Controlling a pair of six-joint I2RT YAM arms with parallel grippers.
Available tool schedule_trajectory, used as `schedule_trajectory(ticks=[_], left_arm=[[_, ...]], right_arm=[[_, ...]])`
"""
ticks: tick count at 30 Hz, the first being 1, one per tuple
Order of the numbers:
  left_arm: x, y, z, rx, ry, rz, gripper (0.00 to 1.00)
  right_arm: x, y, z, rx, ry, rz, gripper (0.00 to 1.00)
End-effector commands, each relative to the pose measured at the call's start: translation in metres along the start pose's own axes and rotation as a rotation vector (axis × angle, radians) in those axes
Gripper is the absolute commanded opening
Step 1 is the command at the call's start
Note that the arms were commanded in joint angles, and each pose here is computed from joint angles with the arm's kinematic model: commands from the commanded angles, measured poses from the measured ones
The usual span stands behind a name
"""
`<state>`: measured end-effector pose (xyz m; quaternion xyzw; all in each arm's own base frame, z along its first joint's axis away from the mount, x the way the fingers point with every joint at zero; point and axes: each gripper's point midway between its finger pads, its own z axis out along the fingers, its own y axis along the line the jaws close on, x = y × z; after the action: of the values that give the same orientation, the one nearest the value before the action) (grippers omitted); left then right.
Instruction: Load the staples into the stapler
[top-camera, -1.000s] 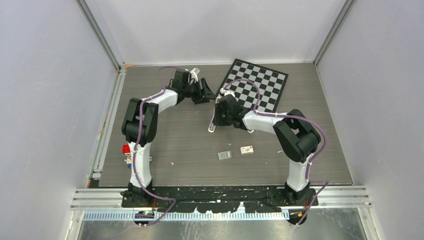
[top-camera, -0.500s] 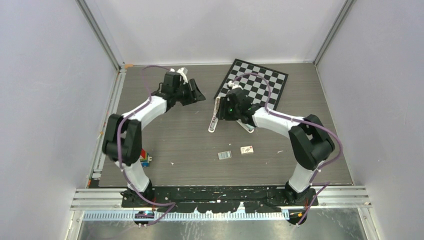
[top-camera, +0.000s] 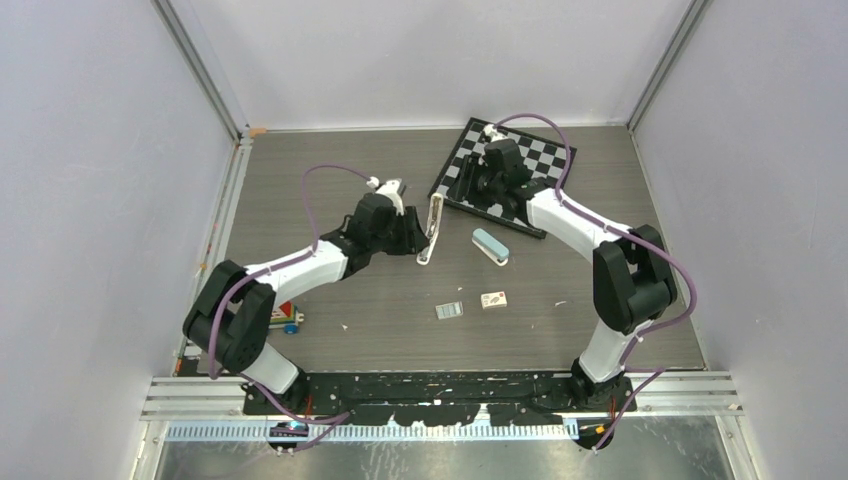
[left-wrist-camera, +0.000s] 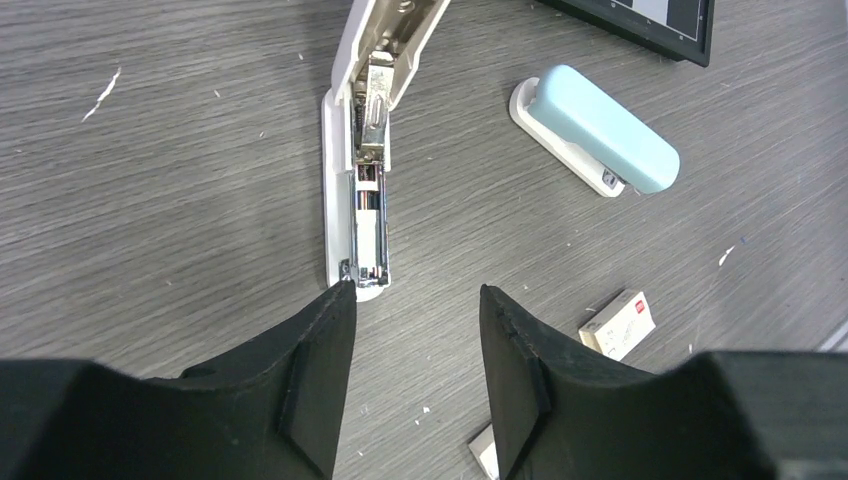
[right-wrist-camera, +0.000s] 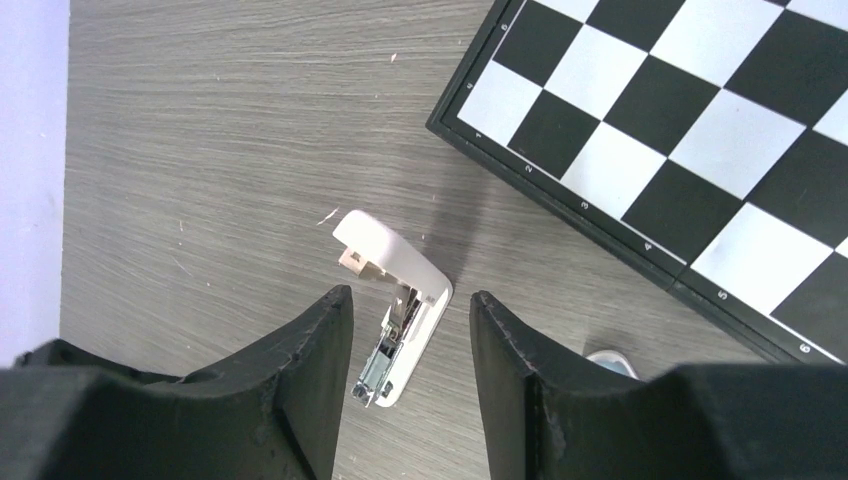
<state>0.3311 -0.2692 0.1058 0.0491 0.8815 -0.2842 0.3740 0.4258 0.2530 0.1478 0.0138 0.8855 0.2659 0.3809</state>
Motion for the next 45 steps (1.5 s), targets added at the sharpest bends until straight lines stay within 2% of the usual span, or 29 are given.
schedule_trajectory(ticks=[1, 6, 14, 17, 25, 33, 39, 45], left_arm=[[-0.021, -0.007, 0.01, 0.015, -0.126, 0.072, 0.52], [-0.004, -0.003, 0.027, 0.018, -0.093, 0.094, 0.52], [0.014, 0.001, 0.04, 0.001, -0.065, 0.17, 0.53], [0.016, 0.002, 0.04, -0.013, -0.068, 0.192, 0.53], [0.027, 0.008, 0.046, -0.042, -0.051, 0.206, 0.51], [0.028, 0.016, 0.046, -0.07, -0.054, 0.223, 0.4], [0.035, 0.023, 0.047, -0.087, -0.043, 0.233, 0.36], [0.04, 0.027, 0.05, -0.097, -0.031, 0.24, 0.22]], right_arm=[[-0.007, 0.015, 0.002, -0.062, 0.009, -0.056, 0.53], [-0.006, 0.022, 0.012, -0.099, 0.042, -0.066, 0.55], [-0.017, 0.03, 0.023, -0.122, 0.043, -0.063, 0.67], [-0.019, 0.03, 0.029, -0.121, 0.046, -0.062, 0.68], [-0.017, 0.027, 0.041, -0.152, 0.068, -0.029, 0.58], [-0.013, 0.021, 0.047, -0.156, 0.094, -0.028, 0.47], [-0.012, 0.022, 0.046, -0.183, 0.094, -0.02, 0.45], [-0.01, 0.026, 0.049, -0.22, 0.124, -0.03, 0.49]])
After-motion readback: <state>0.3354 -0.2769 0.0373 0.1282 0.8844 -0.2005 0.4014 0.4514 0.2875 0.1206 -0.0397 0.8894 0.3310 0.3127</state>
